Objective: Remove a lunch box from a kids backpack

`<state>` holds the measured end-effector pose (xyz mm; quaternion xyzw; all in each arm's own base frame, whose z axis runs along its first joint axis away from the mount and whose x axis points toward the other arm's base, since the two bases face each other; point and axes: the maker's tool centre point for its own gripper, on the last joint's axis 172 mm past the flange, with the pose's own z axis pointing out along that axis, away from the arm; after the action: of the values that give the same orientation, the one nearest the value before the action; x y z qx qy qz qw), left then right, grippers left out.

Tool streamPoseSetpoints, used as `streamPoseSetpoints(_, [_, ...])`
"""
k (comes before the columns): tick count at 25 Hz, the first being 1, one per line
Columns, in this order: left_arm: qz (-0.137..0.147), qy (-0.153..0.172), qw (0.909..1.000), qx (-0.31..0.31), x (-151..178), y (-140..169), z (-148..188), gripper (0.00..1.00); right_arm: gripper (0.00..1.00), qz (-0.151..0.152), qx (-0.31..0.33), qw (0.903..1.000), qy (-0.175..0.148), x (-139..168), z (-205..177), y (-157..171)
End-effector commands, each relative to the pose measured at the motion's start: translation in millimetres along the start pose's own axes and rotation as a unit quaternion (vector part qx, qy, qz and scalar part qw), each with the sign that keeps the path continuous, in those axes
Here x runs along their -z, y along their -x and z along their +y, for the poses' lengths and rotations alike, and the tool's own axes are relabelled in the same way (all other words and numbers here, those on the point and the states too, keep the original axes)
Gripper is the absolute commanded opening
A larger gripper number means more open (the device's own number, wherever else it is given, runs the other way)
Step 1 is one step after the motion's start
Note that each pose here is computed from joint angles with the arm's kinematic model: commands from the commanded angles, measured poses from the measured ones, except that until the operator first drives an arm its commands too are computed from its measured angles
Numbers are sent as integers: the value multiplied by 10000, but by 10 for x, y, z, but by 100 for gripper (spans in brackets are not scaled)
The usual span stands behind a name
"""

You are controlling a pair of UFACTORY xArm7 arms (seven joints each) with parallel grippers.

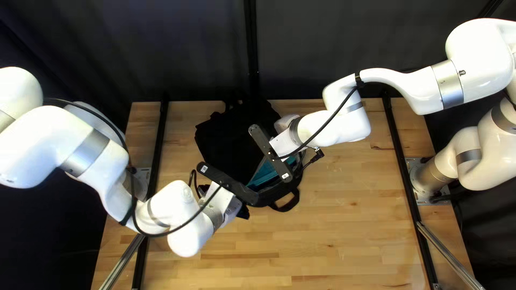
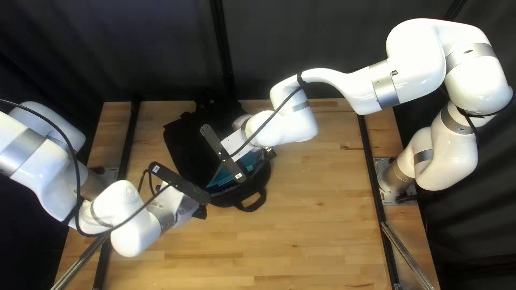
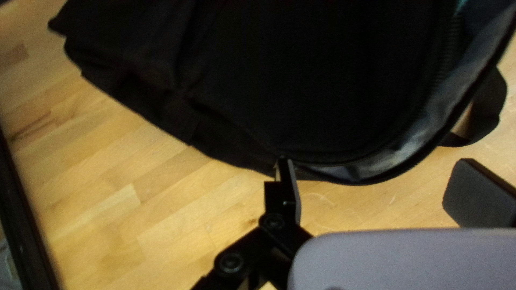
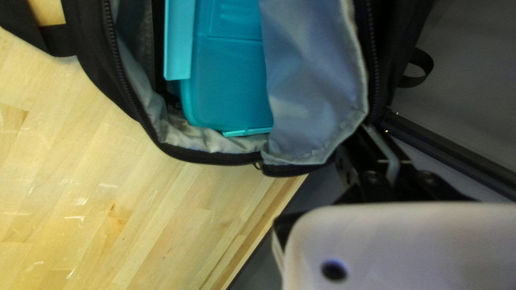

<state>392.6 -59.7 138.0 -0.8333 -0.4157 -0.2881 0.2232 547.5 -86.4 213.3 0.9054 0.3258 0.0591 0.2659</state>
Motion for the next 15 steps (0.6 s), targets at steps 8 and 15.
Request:
streamPoseSetpoints(8, [161,-24,9998,-79,-268,-169,-167,0,0,49,37,10000,7,-13,-8,-27])
streamPoseSetpoints(15, [245,-9,9997,-48,-279,-379,-262,0,0,97,49,9999,2,-32,-66,-28])
